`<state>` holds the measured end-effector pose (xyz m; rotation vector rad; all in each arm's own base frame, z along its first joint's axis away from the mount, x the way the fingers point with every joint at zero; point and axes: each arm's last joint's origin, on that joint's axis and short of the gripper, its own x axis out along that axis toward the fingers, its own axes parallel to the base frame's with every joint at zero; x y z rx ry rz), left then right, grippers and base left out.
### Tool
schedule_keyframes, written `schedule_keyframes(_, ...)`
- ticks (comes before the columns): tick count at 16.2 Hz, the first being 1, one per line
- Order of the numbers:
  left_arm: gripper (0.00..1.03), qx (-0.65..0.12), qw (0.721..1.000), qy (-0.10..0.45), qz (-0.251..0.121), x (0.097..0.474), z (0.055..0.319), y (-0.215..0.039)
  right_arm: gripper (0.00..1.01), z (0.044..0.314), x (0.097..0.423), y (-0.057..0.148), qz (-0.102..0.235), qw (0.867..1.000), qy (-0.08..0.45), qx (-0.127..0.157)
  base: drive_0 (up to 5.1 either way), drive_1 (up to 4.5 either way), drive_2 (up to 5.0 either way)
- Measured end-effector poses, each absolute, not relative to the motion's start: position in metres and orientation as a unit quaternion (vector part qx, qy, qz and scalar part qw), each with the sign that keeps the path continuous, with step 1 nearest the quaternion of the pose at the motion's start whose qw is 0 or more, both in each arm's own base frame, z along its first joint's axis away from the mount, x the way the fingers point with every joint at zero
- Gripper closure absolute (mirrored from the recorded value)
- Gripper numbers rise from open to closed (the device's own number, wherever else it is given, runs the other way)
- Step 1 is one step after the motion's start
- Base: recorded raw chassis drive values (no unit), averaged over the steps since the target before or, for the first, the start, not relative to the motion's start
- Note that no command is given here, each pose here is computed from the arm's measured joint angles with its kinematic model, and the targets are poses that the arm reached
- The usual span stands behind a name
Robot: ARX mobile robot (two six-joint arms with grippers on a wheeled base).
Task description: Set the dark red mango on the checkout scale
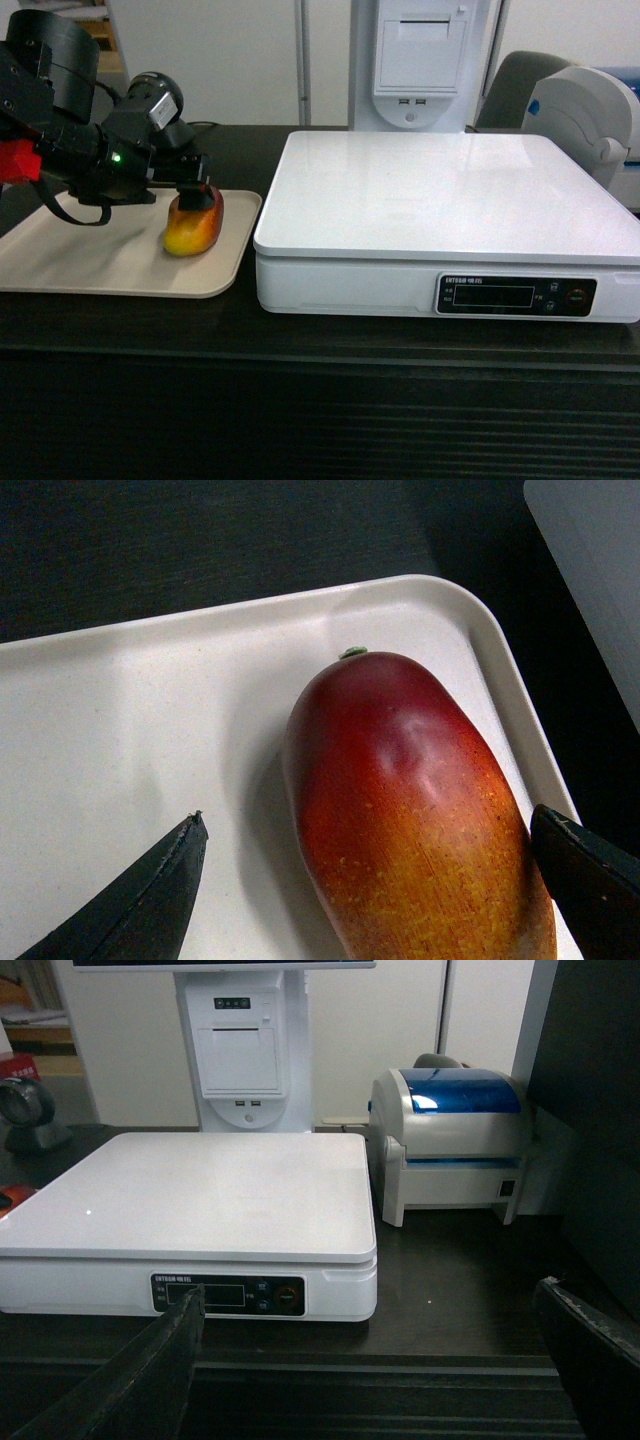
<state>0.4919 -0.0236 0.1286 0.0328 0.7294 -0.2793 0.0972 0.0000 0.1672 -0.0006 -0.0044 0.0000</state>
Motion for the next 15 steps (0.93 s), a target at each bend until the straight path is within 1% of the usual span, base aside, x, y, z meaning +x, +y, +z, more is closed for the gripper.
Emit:
schedule_keyframes(4, 0.05, 0.016, 0.919, 0.376, -0.119, 0.500, 0.129, -0.023, 0.03, 0.167, 0.097, 0.000, 0.000, 1.000, -0.002, 0.000, 0.0, 0.00, 0.0)
schedule_keyframes(5, 0.05, 0.019, 0.913, 0.393, -0.112, 0.504, 0.124, -0.024, 0.03, 0.167, 0.097, 0.000, 0.000, 1.000, -0.002, 0.000, 0.0, 0.00, 0.0)
schedule_keyframes(6, 0.05, 0.027, 0.905, 0.412, -0.102, 0.506, 0.112, -0.025, 0.03, 0.167, 0.097, 0.000, 0.000, 1.000, -0.002, 0.000, 0.0, 0.00, 0.0)
schedule_keyframes(7, 0.05, 0.030, 0.901, 0.420, -0.101, 0.505, 0.106, -0.027, 0.03, 0.167, 0.097, 0.000, 0.000, 1.000, -0.002, 0.000, 0.0, 0.00, 0.0)
schedule_keyframes(8, 0.05, 0.037, 0.901, 0.421, -0.100, 0.506, 0.103, -0.027, 0.03, 0.167, 0.097, 0.000, 0.000, 1.000, -0.002, 0.000, 0.0, 0.00, 0.0)
schedule_keyframes(12, 0.05, 0.045, 0.904, 0.414, -0.093, 0.509, 0.106, -0.029, 0.03, 0.167, 0.097, 0.000, 0.000, 1.000, -0.002, 0.000, 0.0, 0.00, 0.0)
schedule_keyframes(13, 0.09, 0.050, 0.904, 0.415, -0.093, 0.509, 0.105, -0.029, 0.03, 0.167, 0.097, 0.000, 0.000, 1.000, -0.002, 0.000, 0.0, 0.00, 0.0)
schedule_keyframes(15, 0.26, 0.052, 0.906, 0.409, -0.092, 0.510, 0.106, -0.029, 0.03, 0.167, 0.097, 0.000, 0.000, 1.000, -0.002, 0.000, 0.0, 0.00, 0.0)
